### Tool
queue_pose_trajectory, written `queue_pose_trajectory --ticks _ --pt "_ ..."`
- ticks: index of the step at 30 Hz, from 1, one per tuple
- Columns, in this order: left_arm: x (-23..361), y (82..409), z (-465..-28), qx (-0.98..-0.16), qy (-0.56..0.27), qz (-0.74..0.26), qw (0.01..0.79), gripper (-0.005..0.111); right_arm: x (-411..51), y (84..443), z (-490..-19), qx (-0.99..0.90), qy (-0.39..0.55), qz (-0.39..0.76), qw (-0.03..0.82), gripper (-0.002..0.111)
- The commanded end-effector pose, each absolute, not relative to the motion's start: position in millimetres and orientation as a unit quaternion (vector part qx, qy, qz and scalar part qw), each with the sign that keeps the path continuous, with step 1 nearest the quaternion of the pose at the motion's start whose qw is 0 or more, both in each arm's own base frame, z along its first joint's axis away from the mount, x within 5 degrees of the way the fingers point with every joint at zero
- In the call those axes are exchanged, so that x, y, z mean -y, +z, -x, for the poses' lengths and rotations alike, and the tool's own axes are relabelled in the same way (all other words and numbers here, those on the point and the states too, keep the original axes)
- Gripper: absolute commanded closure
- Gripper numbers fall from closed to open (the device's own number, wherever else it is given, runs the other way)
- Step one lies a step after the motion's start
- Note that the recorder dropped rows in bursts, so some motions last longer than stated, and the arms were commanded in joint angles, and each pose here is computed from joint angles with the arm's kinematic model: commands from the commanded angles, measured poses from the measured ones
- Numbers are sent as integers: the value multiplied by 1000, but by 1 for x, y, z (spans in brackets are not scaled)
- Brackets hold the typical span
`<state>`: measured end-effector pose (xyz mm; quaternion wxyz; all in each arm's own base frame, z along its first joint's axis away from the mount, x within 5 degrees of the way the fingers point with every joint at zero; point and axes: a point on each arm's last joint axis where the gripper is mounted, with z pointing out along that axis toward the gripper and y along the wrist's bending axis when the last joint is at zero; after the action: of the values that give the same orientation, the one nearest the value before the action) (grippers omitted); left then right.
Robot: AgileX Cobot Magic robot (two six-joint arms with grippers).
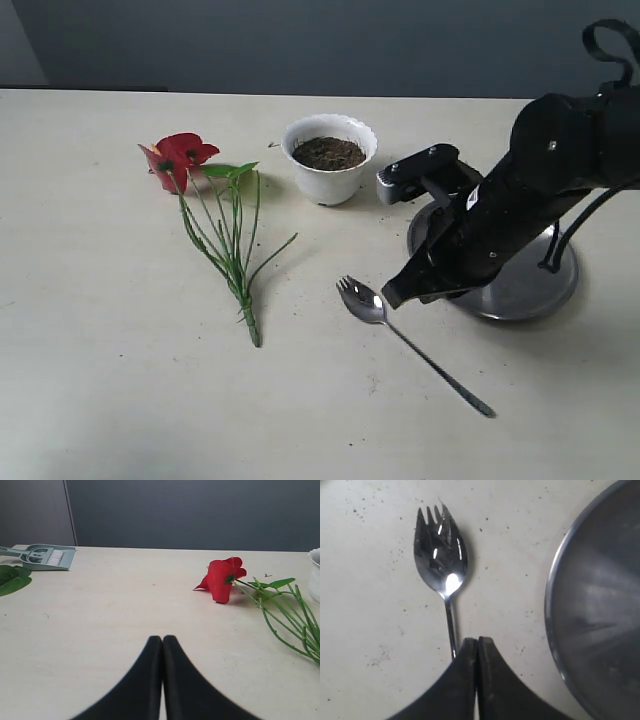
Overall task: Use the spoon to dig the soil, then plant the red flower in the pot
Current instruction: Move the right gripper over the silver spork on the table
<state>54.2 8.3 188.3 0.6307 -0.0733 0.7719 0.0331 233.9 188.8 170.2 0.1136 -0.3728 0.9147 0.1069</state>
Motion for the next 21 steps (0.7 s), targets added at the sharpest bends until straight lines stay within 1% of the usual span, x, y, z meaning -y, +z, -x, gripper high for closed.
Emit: queue_pose_trajectory --ticks 1,7,15,21 --pt "-8 187 -54 -770 34 72 633 106 -199 161 -230 -914 97 380 100 109" --pt "-8 187 -54 -770 34 72 633 106 -205 150 -228 -917 87 377 94 109" --pt "-8 187 -54 -770 34 72 633 106 -205 149 -227 -906 84 405 92 109" --pt "-8 187 -54 -770 34 72 633 106 -208 150 -226 -914 103 383 89 109"
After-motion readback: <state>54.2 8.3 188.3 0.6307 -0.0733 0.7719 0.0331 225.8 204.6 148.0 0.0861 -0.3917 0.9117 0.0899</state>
